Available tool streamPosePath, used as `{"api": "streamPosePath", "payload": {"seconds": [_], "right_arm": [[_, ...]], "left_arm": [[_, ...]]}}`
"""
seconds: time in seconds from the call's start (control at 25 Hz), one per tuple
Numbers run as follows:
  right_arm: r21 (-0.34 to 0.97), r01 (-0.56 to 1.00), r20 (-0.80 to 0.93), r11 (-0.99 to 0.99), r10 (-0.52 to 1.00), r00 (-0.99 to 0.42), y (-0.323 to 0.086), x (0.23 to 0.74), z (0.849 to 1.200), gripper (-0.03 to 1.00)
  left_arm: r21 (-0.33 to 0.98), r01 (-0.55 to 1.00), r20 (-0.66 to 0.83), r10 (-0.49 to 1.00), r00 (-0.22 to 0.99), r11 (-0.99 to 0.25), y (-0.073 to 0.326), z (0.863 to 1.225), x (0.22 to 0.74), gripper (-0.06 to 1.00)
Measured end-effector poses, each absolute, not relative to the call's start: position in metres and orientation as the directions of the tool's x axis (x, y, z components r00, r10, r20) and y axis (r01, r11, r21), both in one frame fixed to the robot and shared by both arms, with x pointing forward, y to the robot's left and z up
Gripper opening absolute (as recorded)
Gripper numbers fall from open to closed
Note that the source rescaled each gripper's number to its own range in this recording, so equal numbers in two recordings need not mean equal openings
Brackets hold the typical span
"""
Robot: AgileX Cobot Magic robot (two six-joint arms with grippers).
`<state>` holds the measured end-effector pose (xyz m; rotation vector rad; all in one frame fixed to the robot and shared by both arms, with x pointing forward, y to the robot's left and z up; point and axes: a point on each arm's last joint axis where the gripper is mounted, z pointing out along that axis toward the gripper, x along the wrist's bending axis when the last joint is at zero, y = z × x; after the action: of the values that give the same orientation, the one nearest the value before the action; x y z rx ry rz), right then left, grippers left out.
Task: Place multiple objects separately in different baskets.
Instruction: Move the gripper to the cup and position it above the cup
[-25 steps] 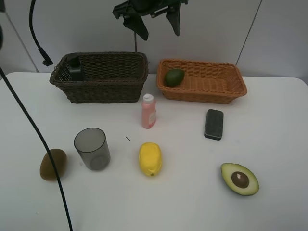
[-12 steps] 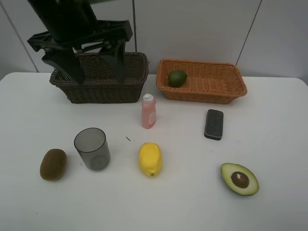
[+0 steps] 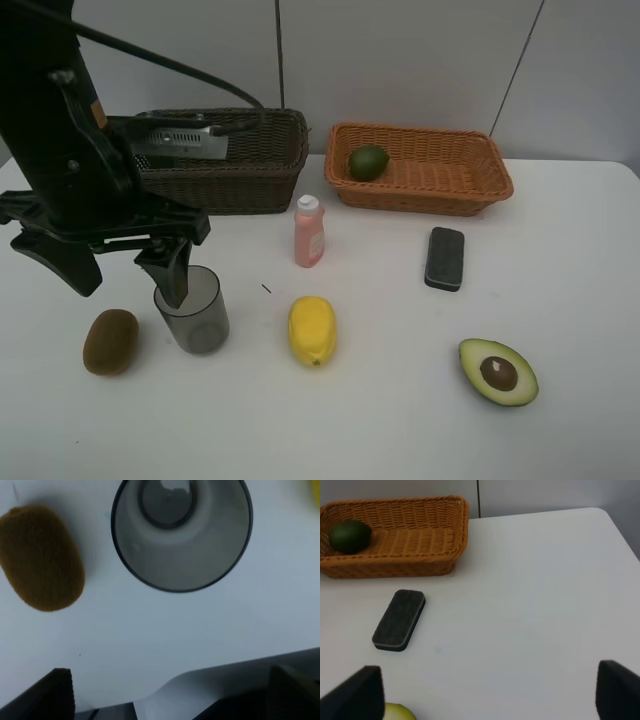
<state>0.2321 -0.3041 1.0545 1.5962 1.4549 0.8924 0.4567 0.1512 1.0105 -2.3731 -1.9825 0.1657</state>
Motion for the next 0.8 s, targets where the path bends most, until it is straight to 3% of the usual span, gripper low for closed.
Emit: {"api": "streamPosePath", "payload": {"seconds": [0.8], "right_arm": [[0.895, 0.445, -0.007, -0.037, 0.995, 0.097, -0.304, 0.232, 1.054, 1.0]], "left_arm": [[0.02, 0.991, -0.059, 0.989, 0.132, -0.131, 0.138, 0.975, 0.484, 0.99]]}}
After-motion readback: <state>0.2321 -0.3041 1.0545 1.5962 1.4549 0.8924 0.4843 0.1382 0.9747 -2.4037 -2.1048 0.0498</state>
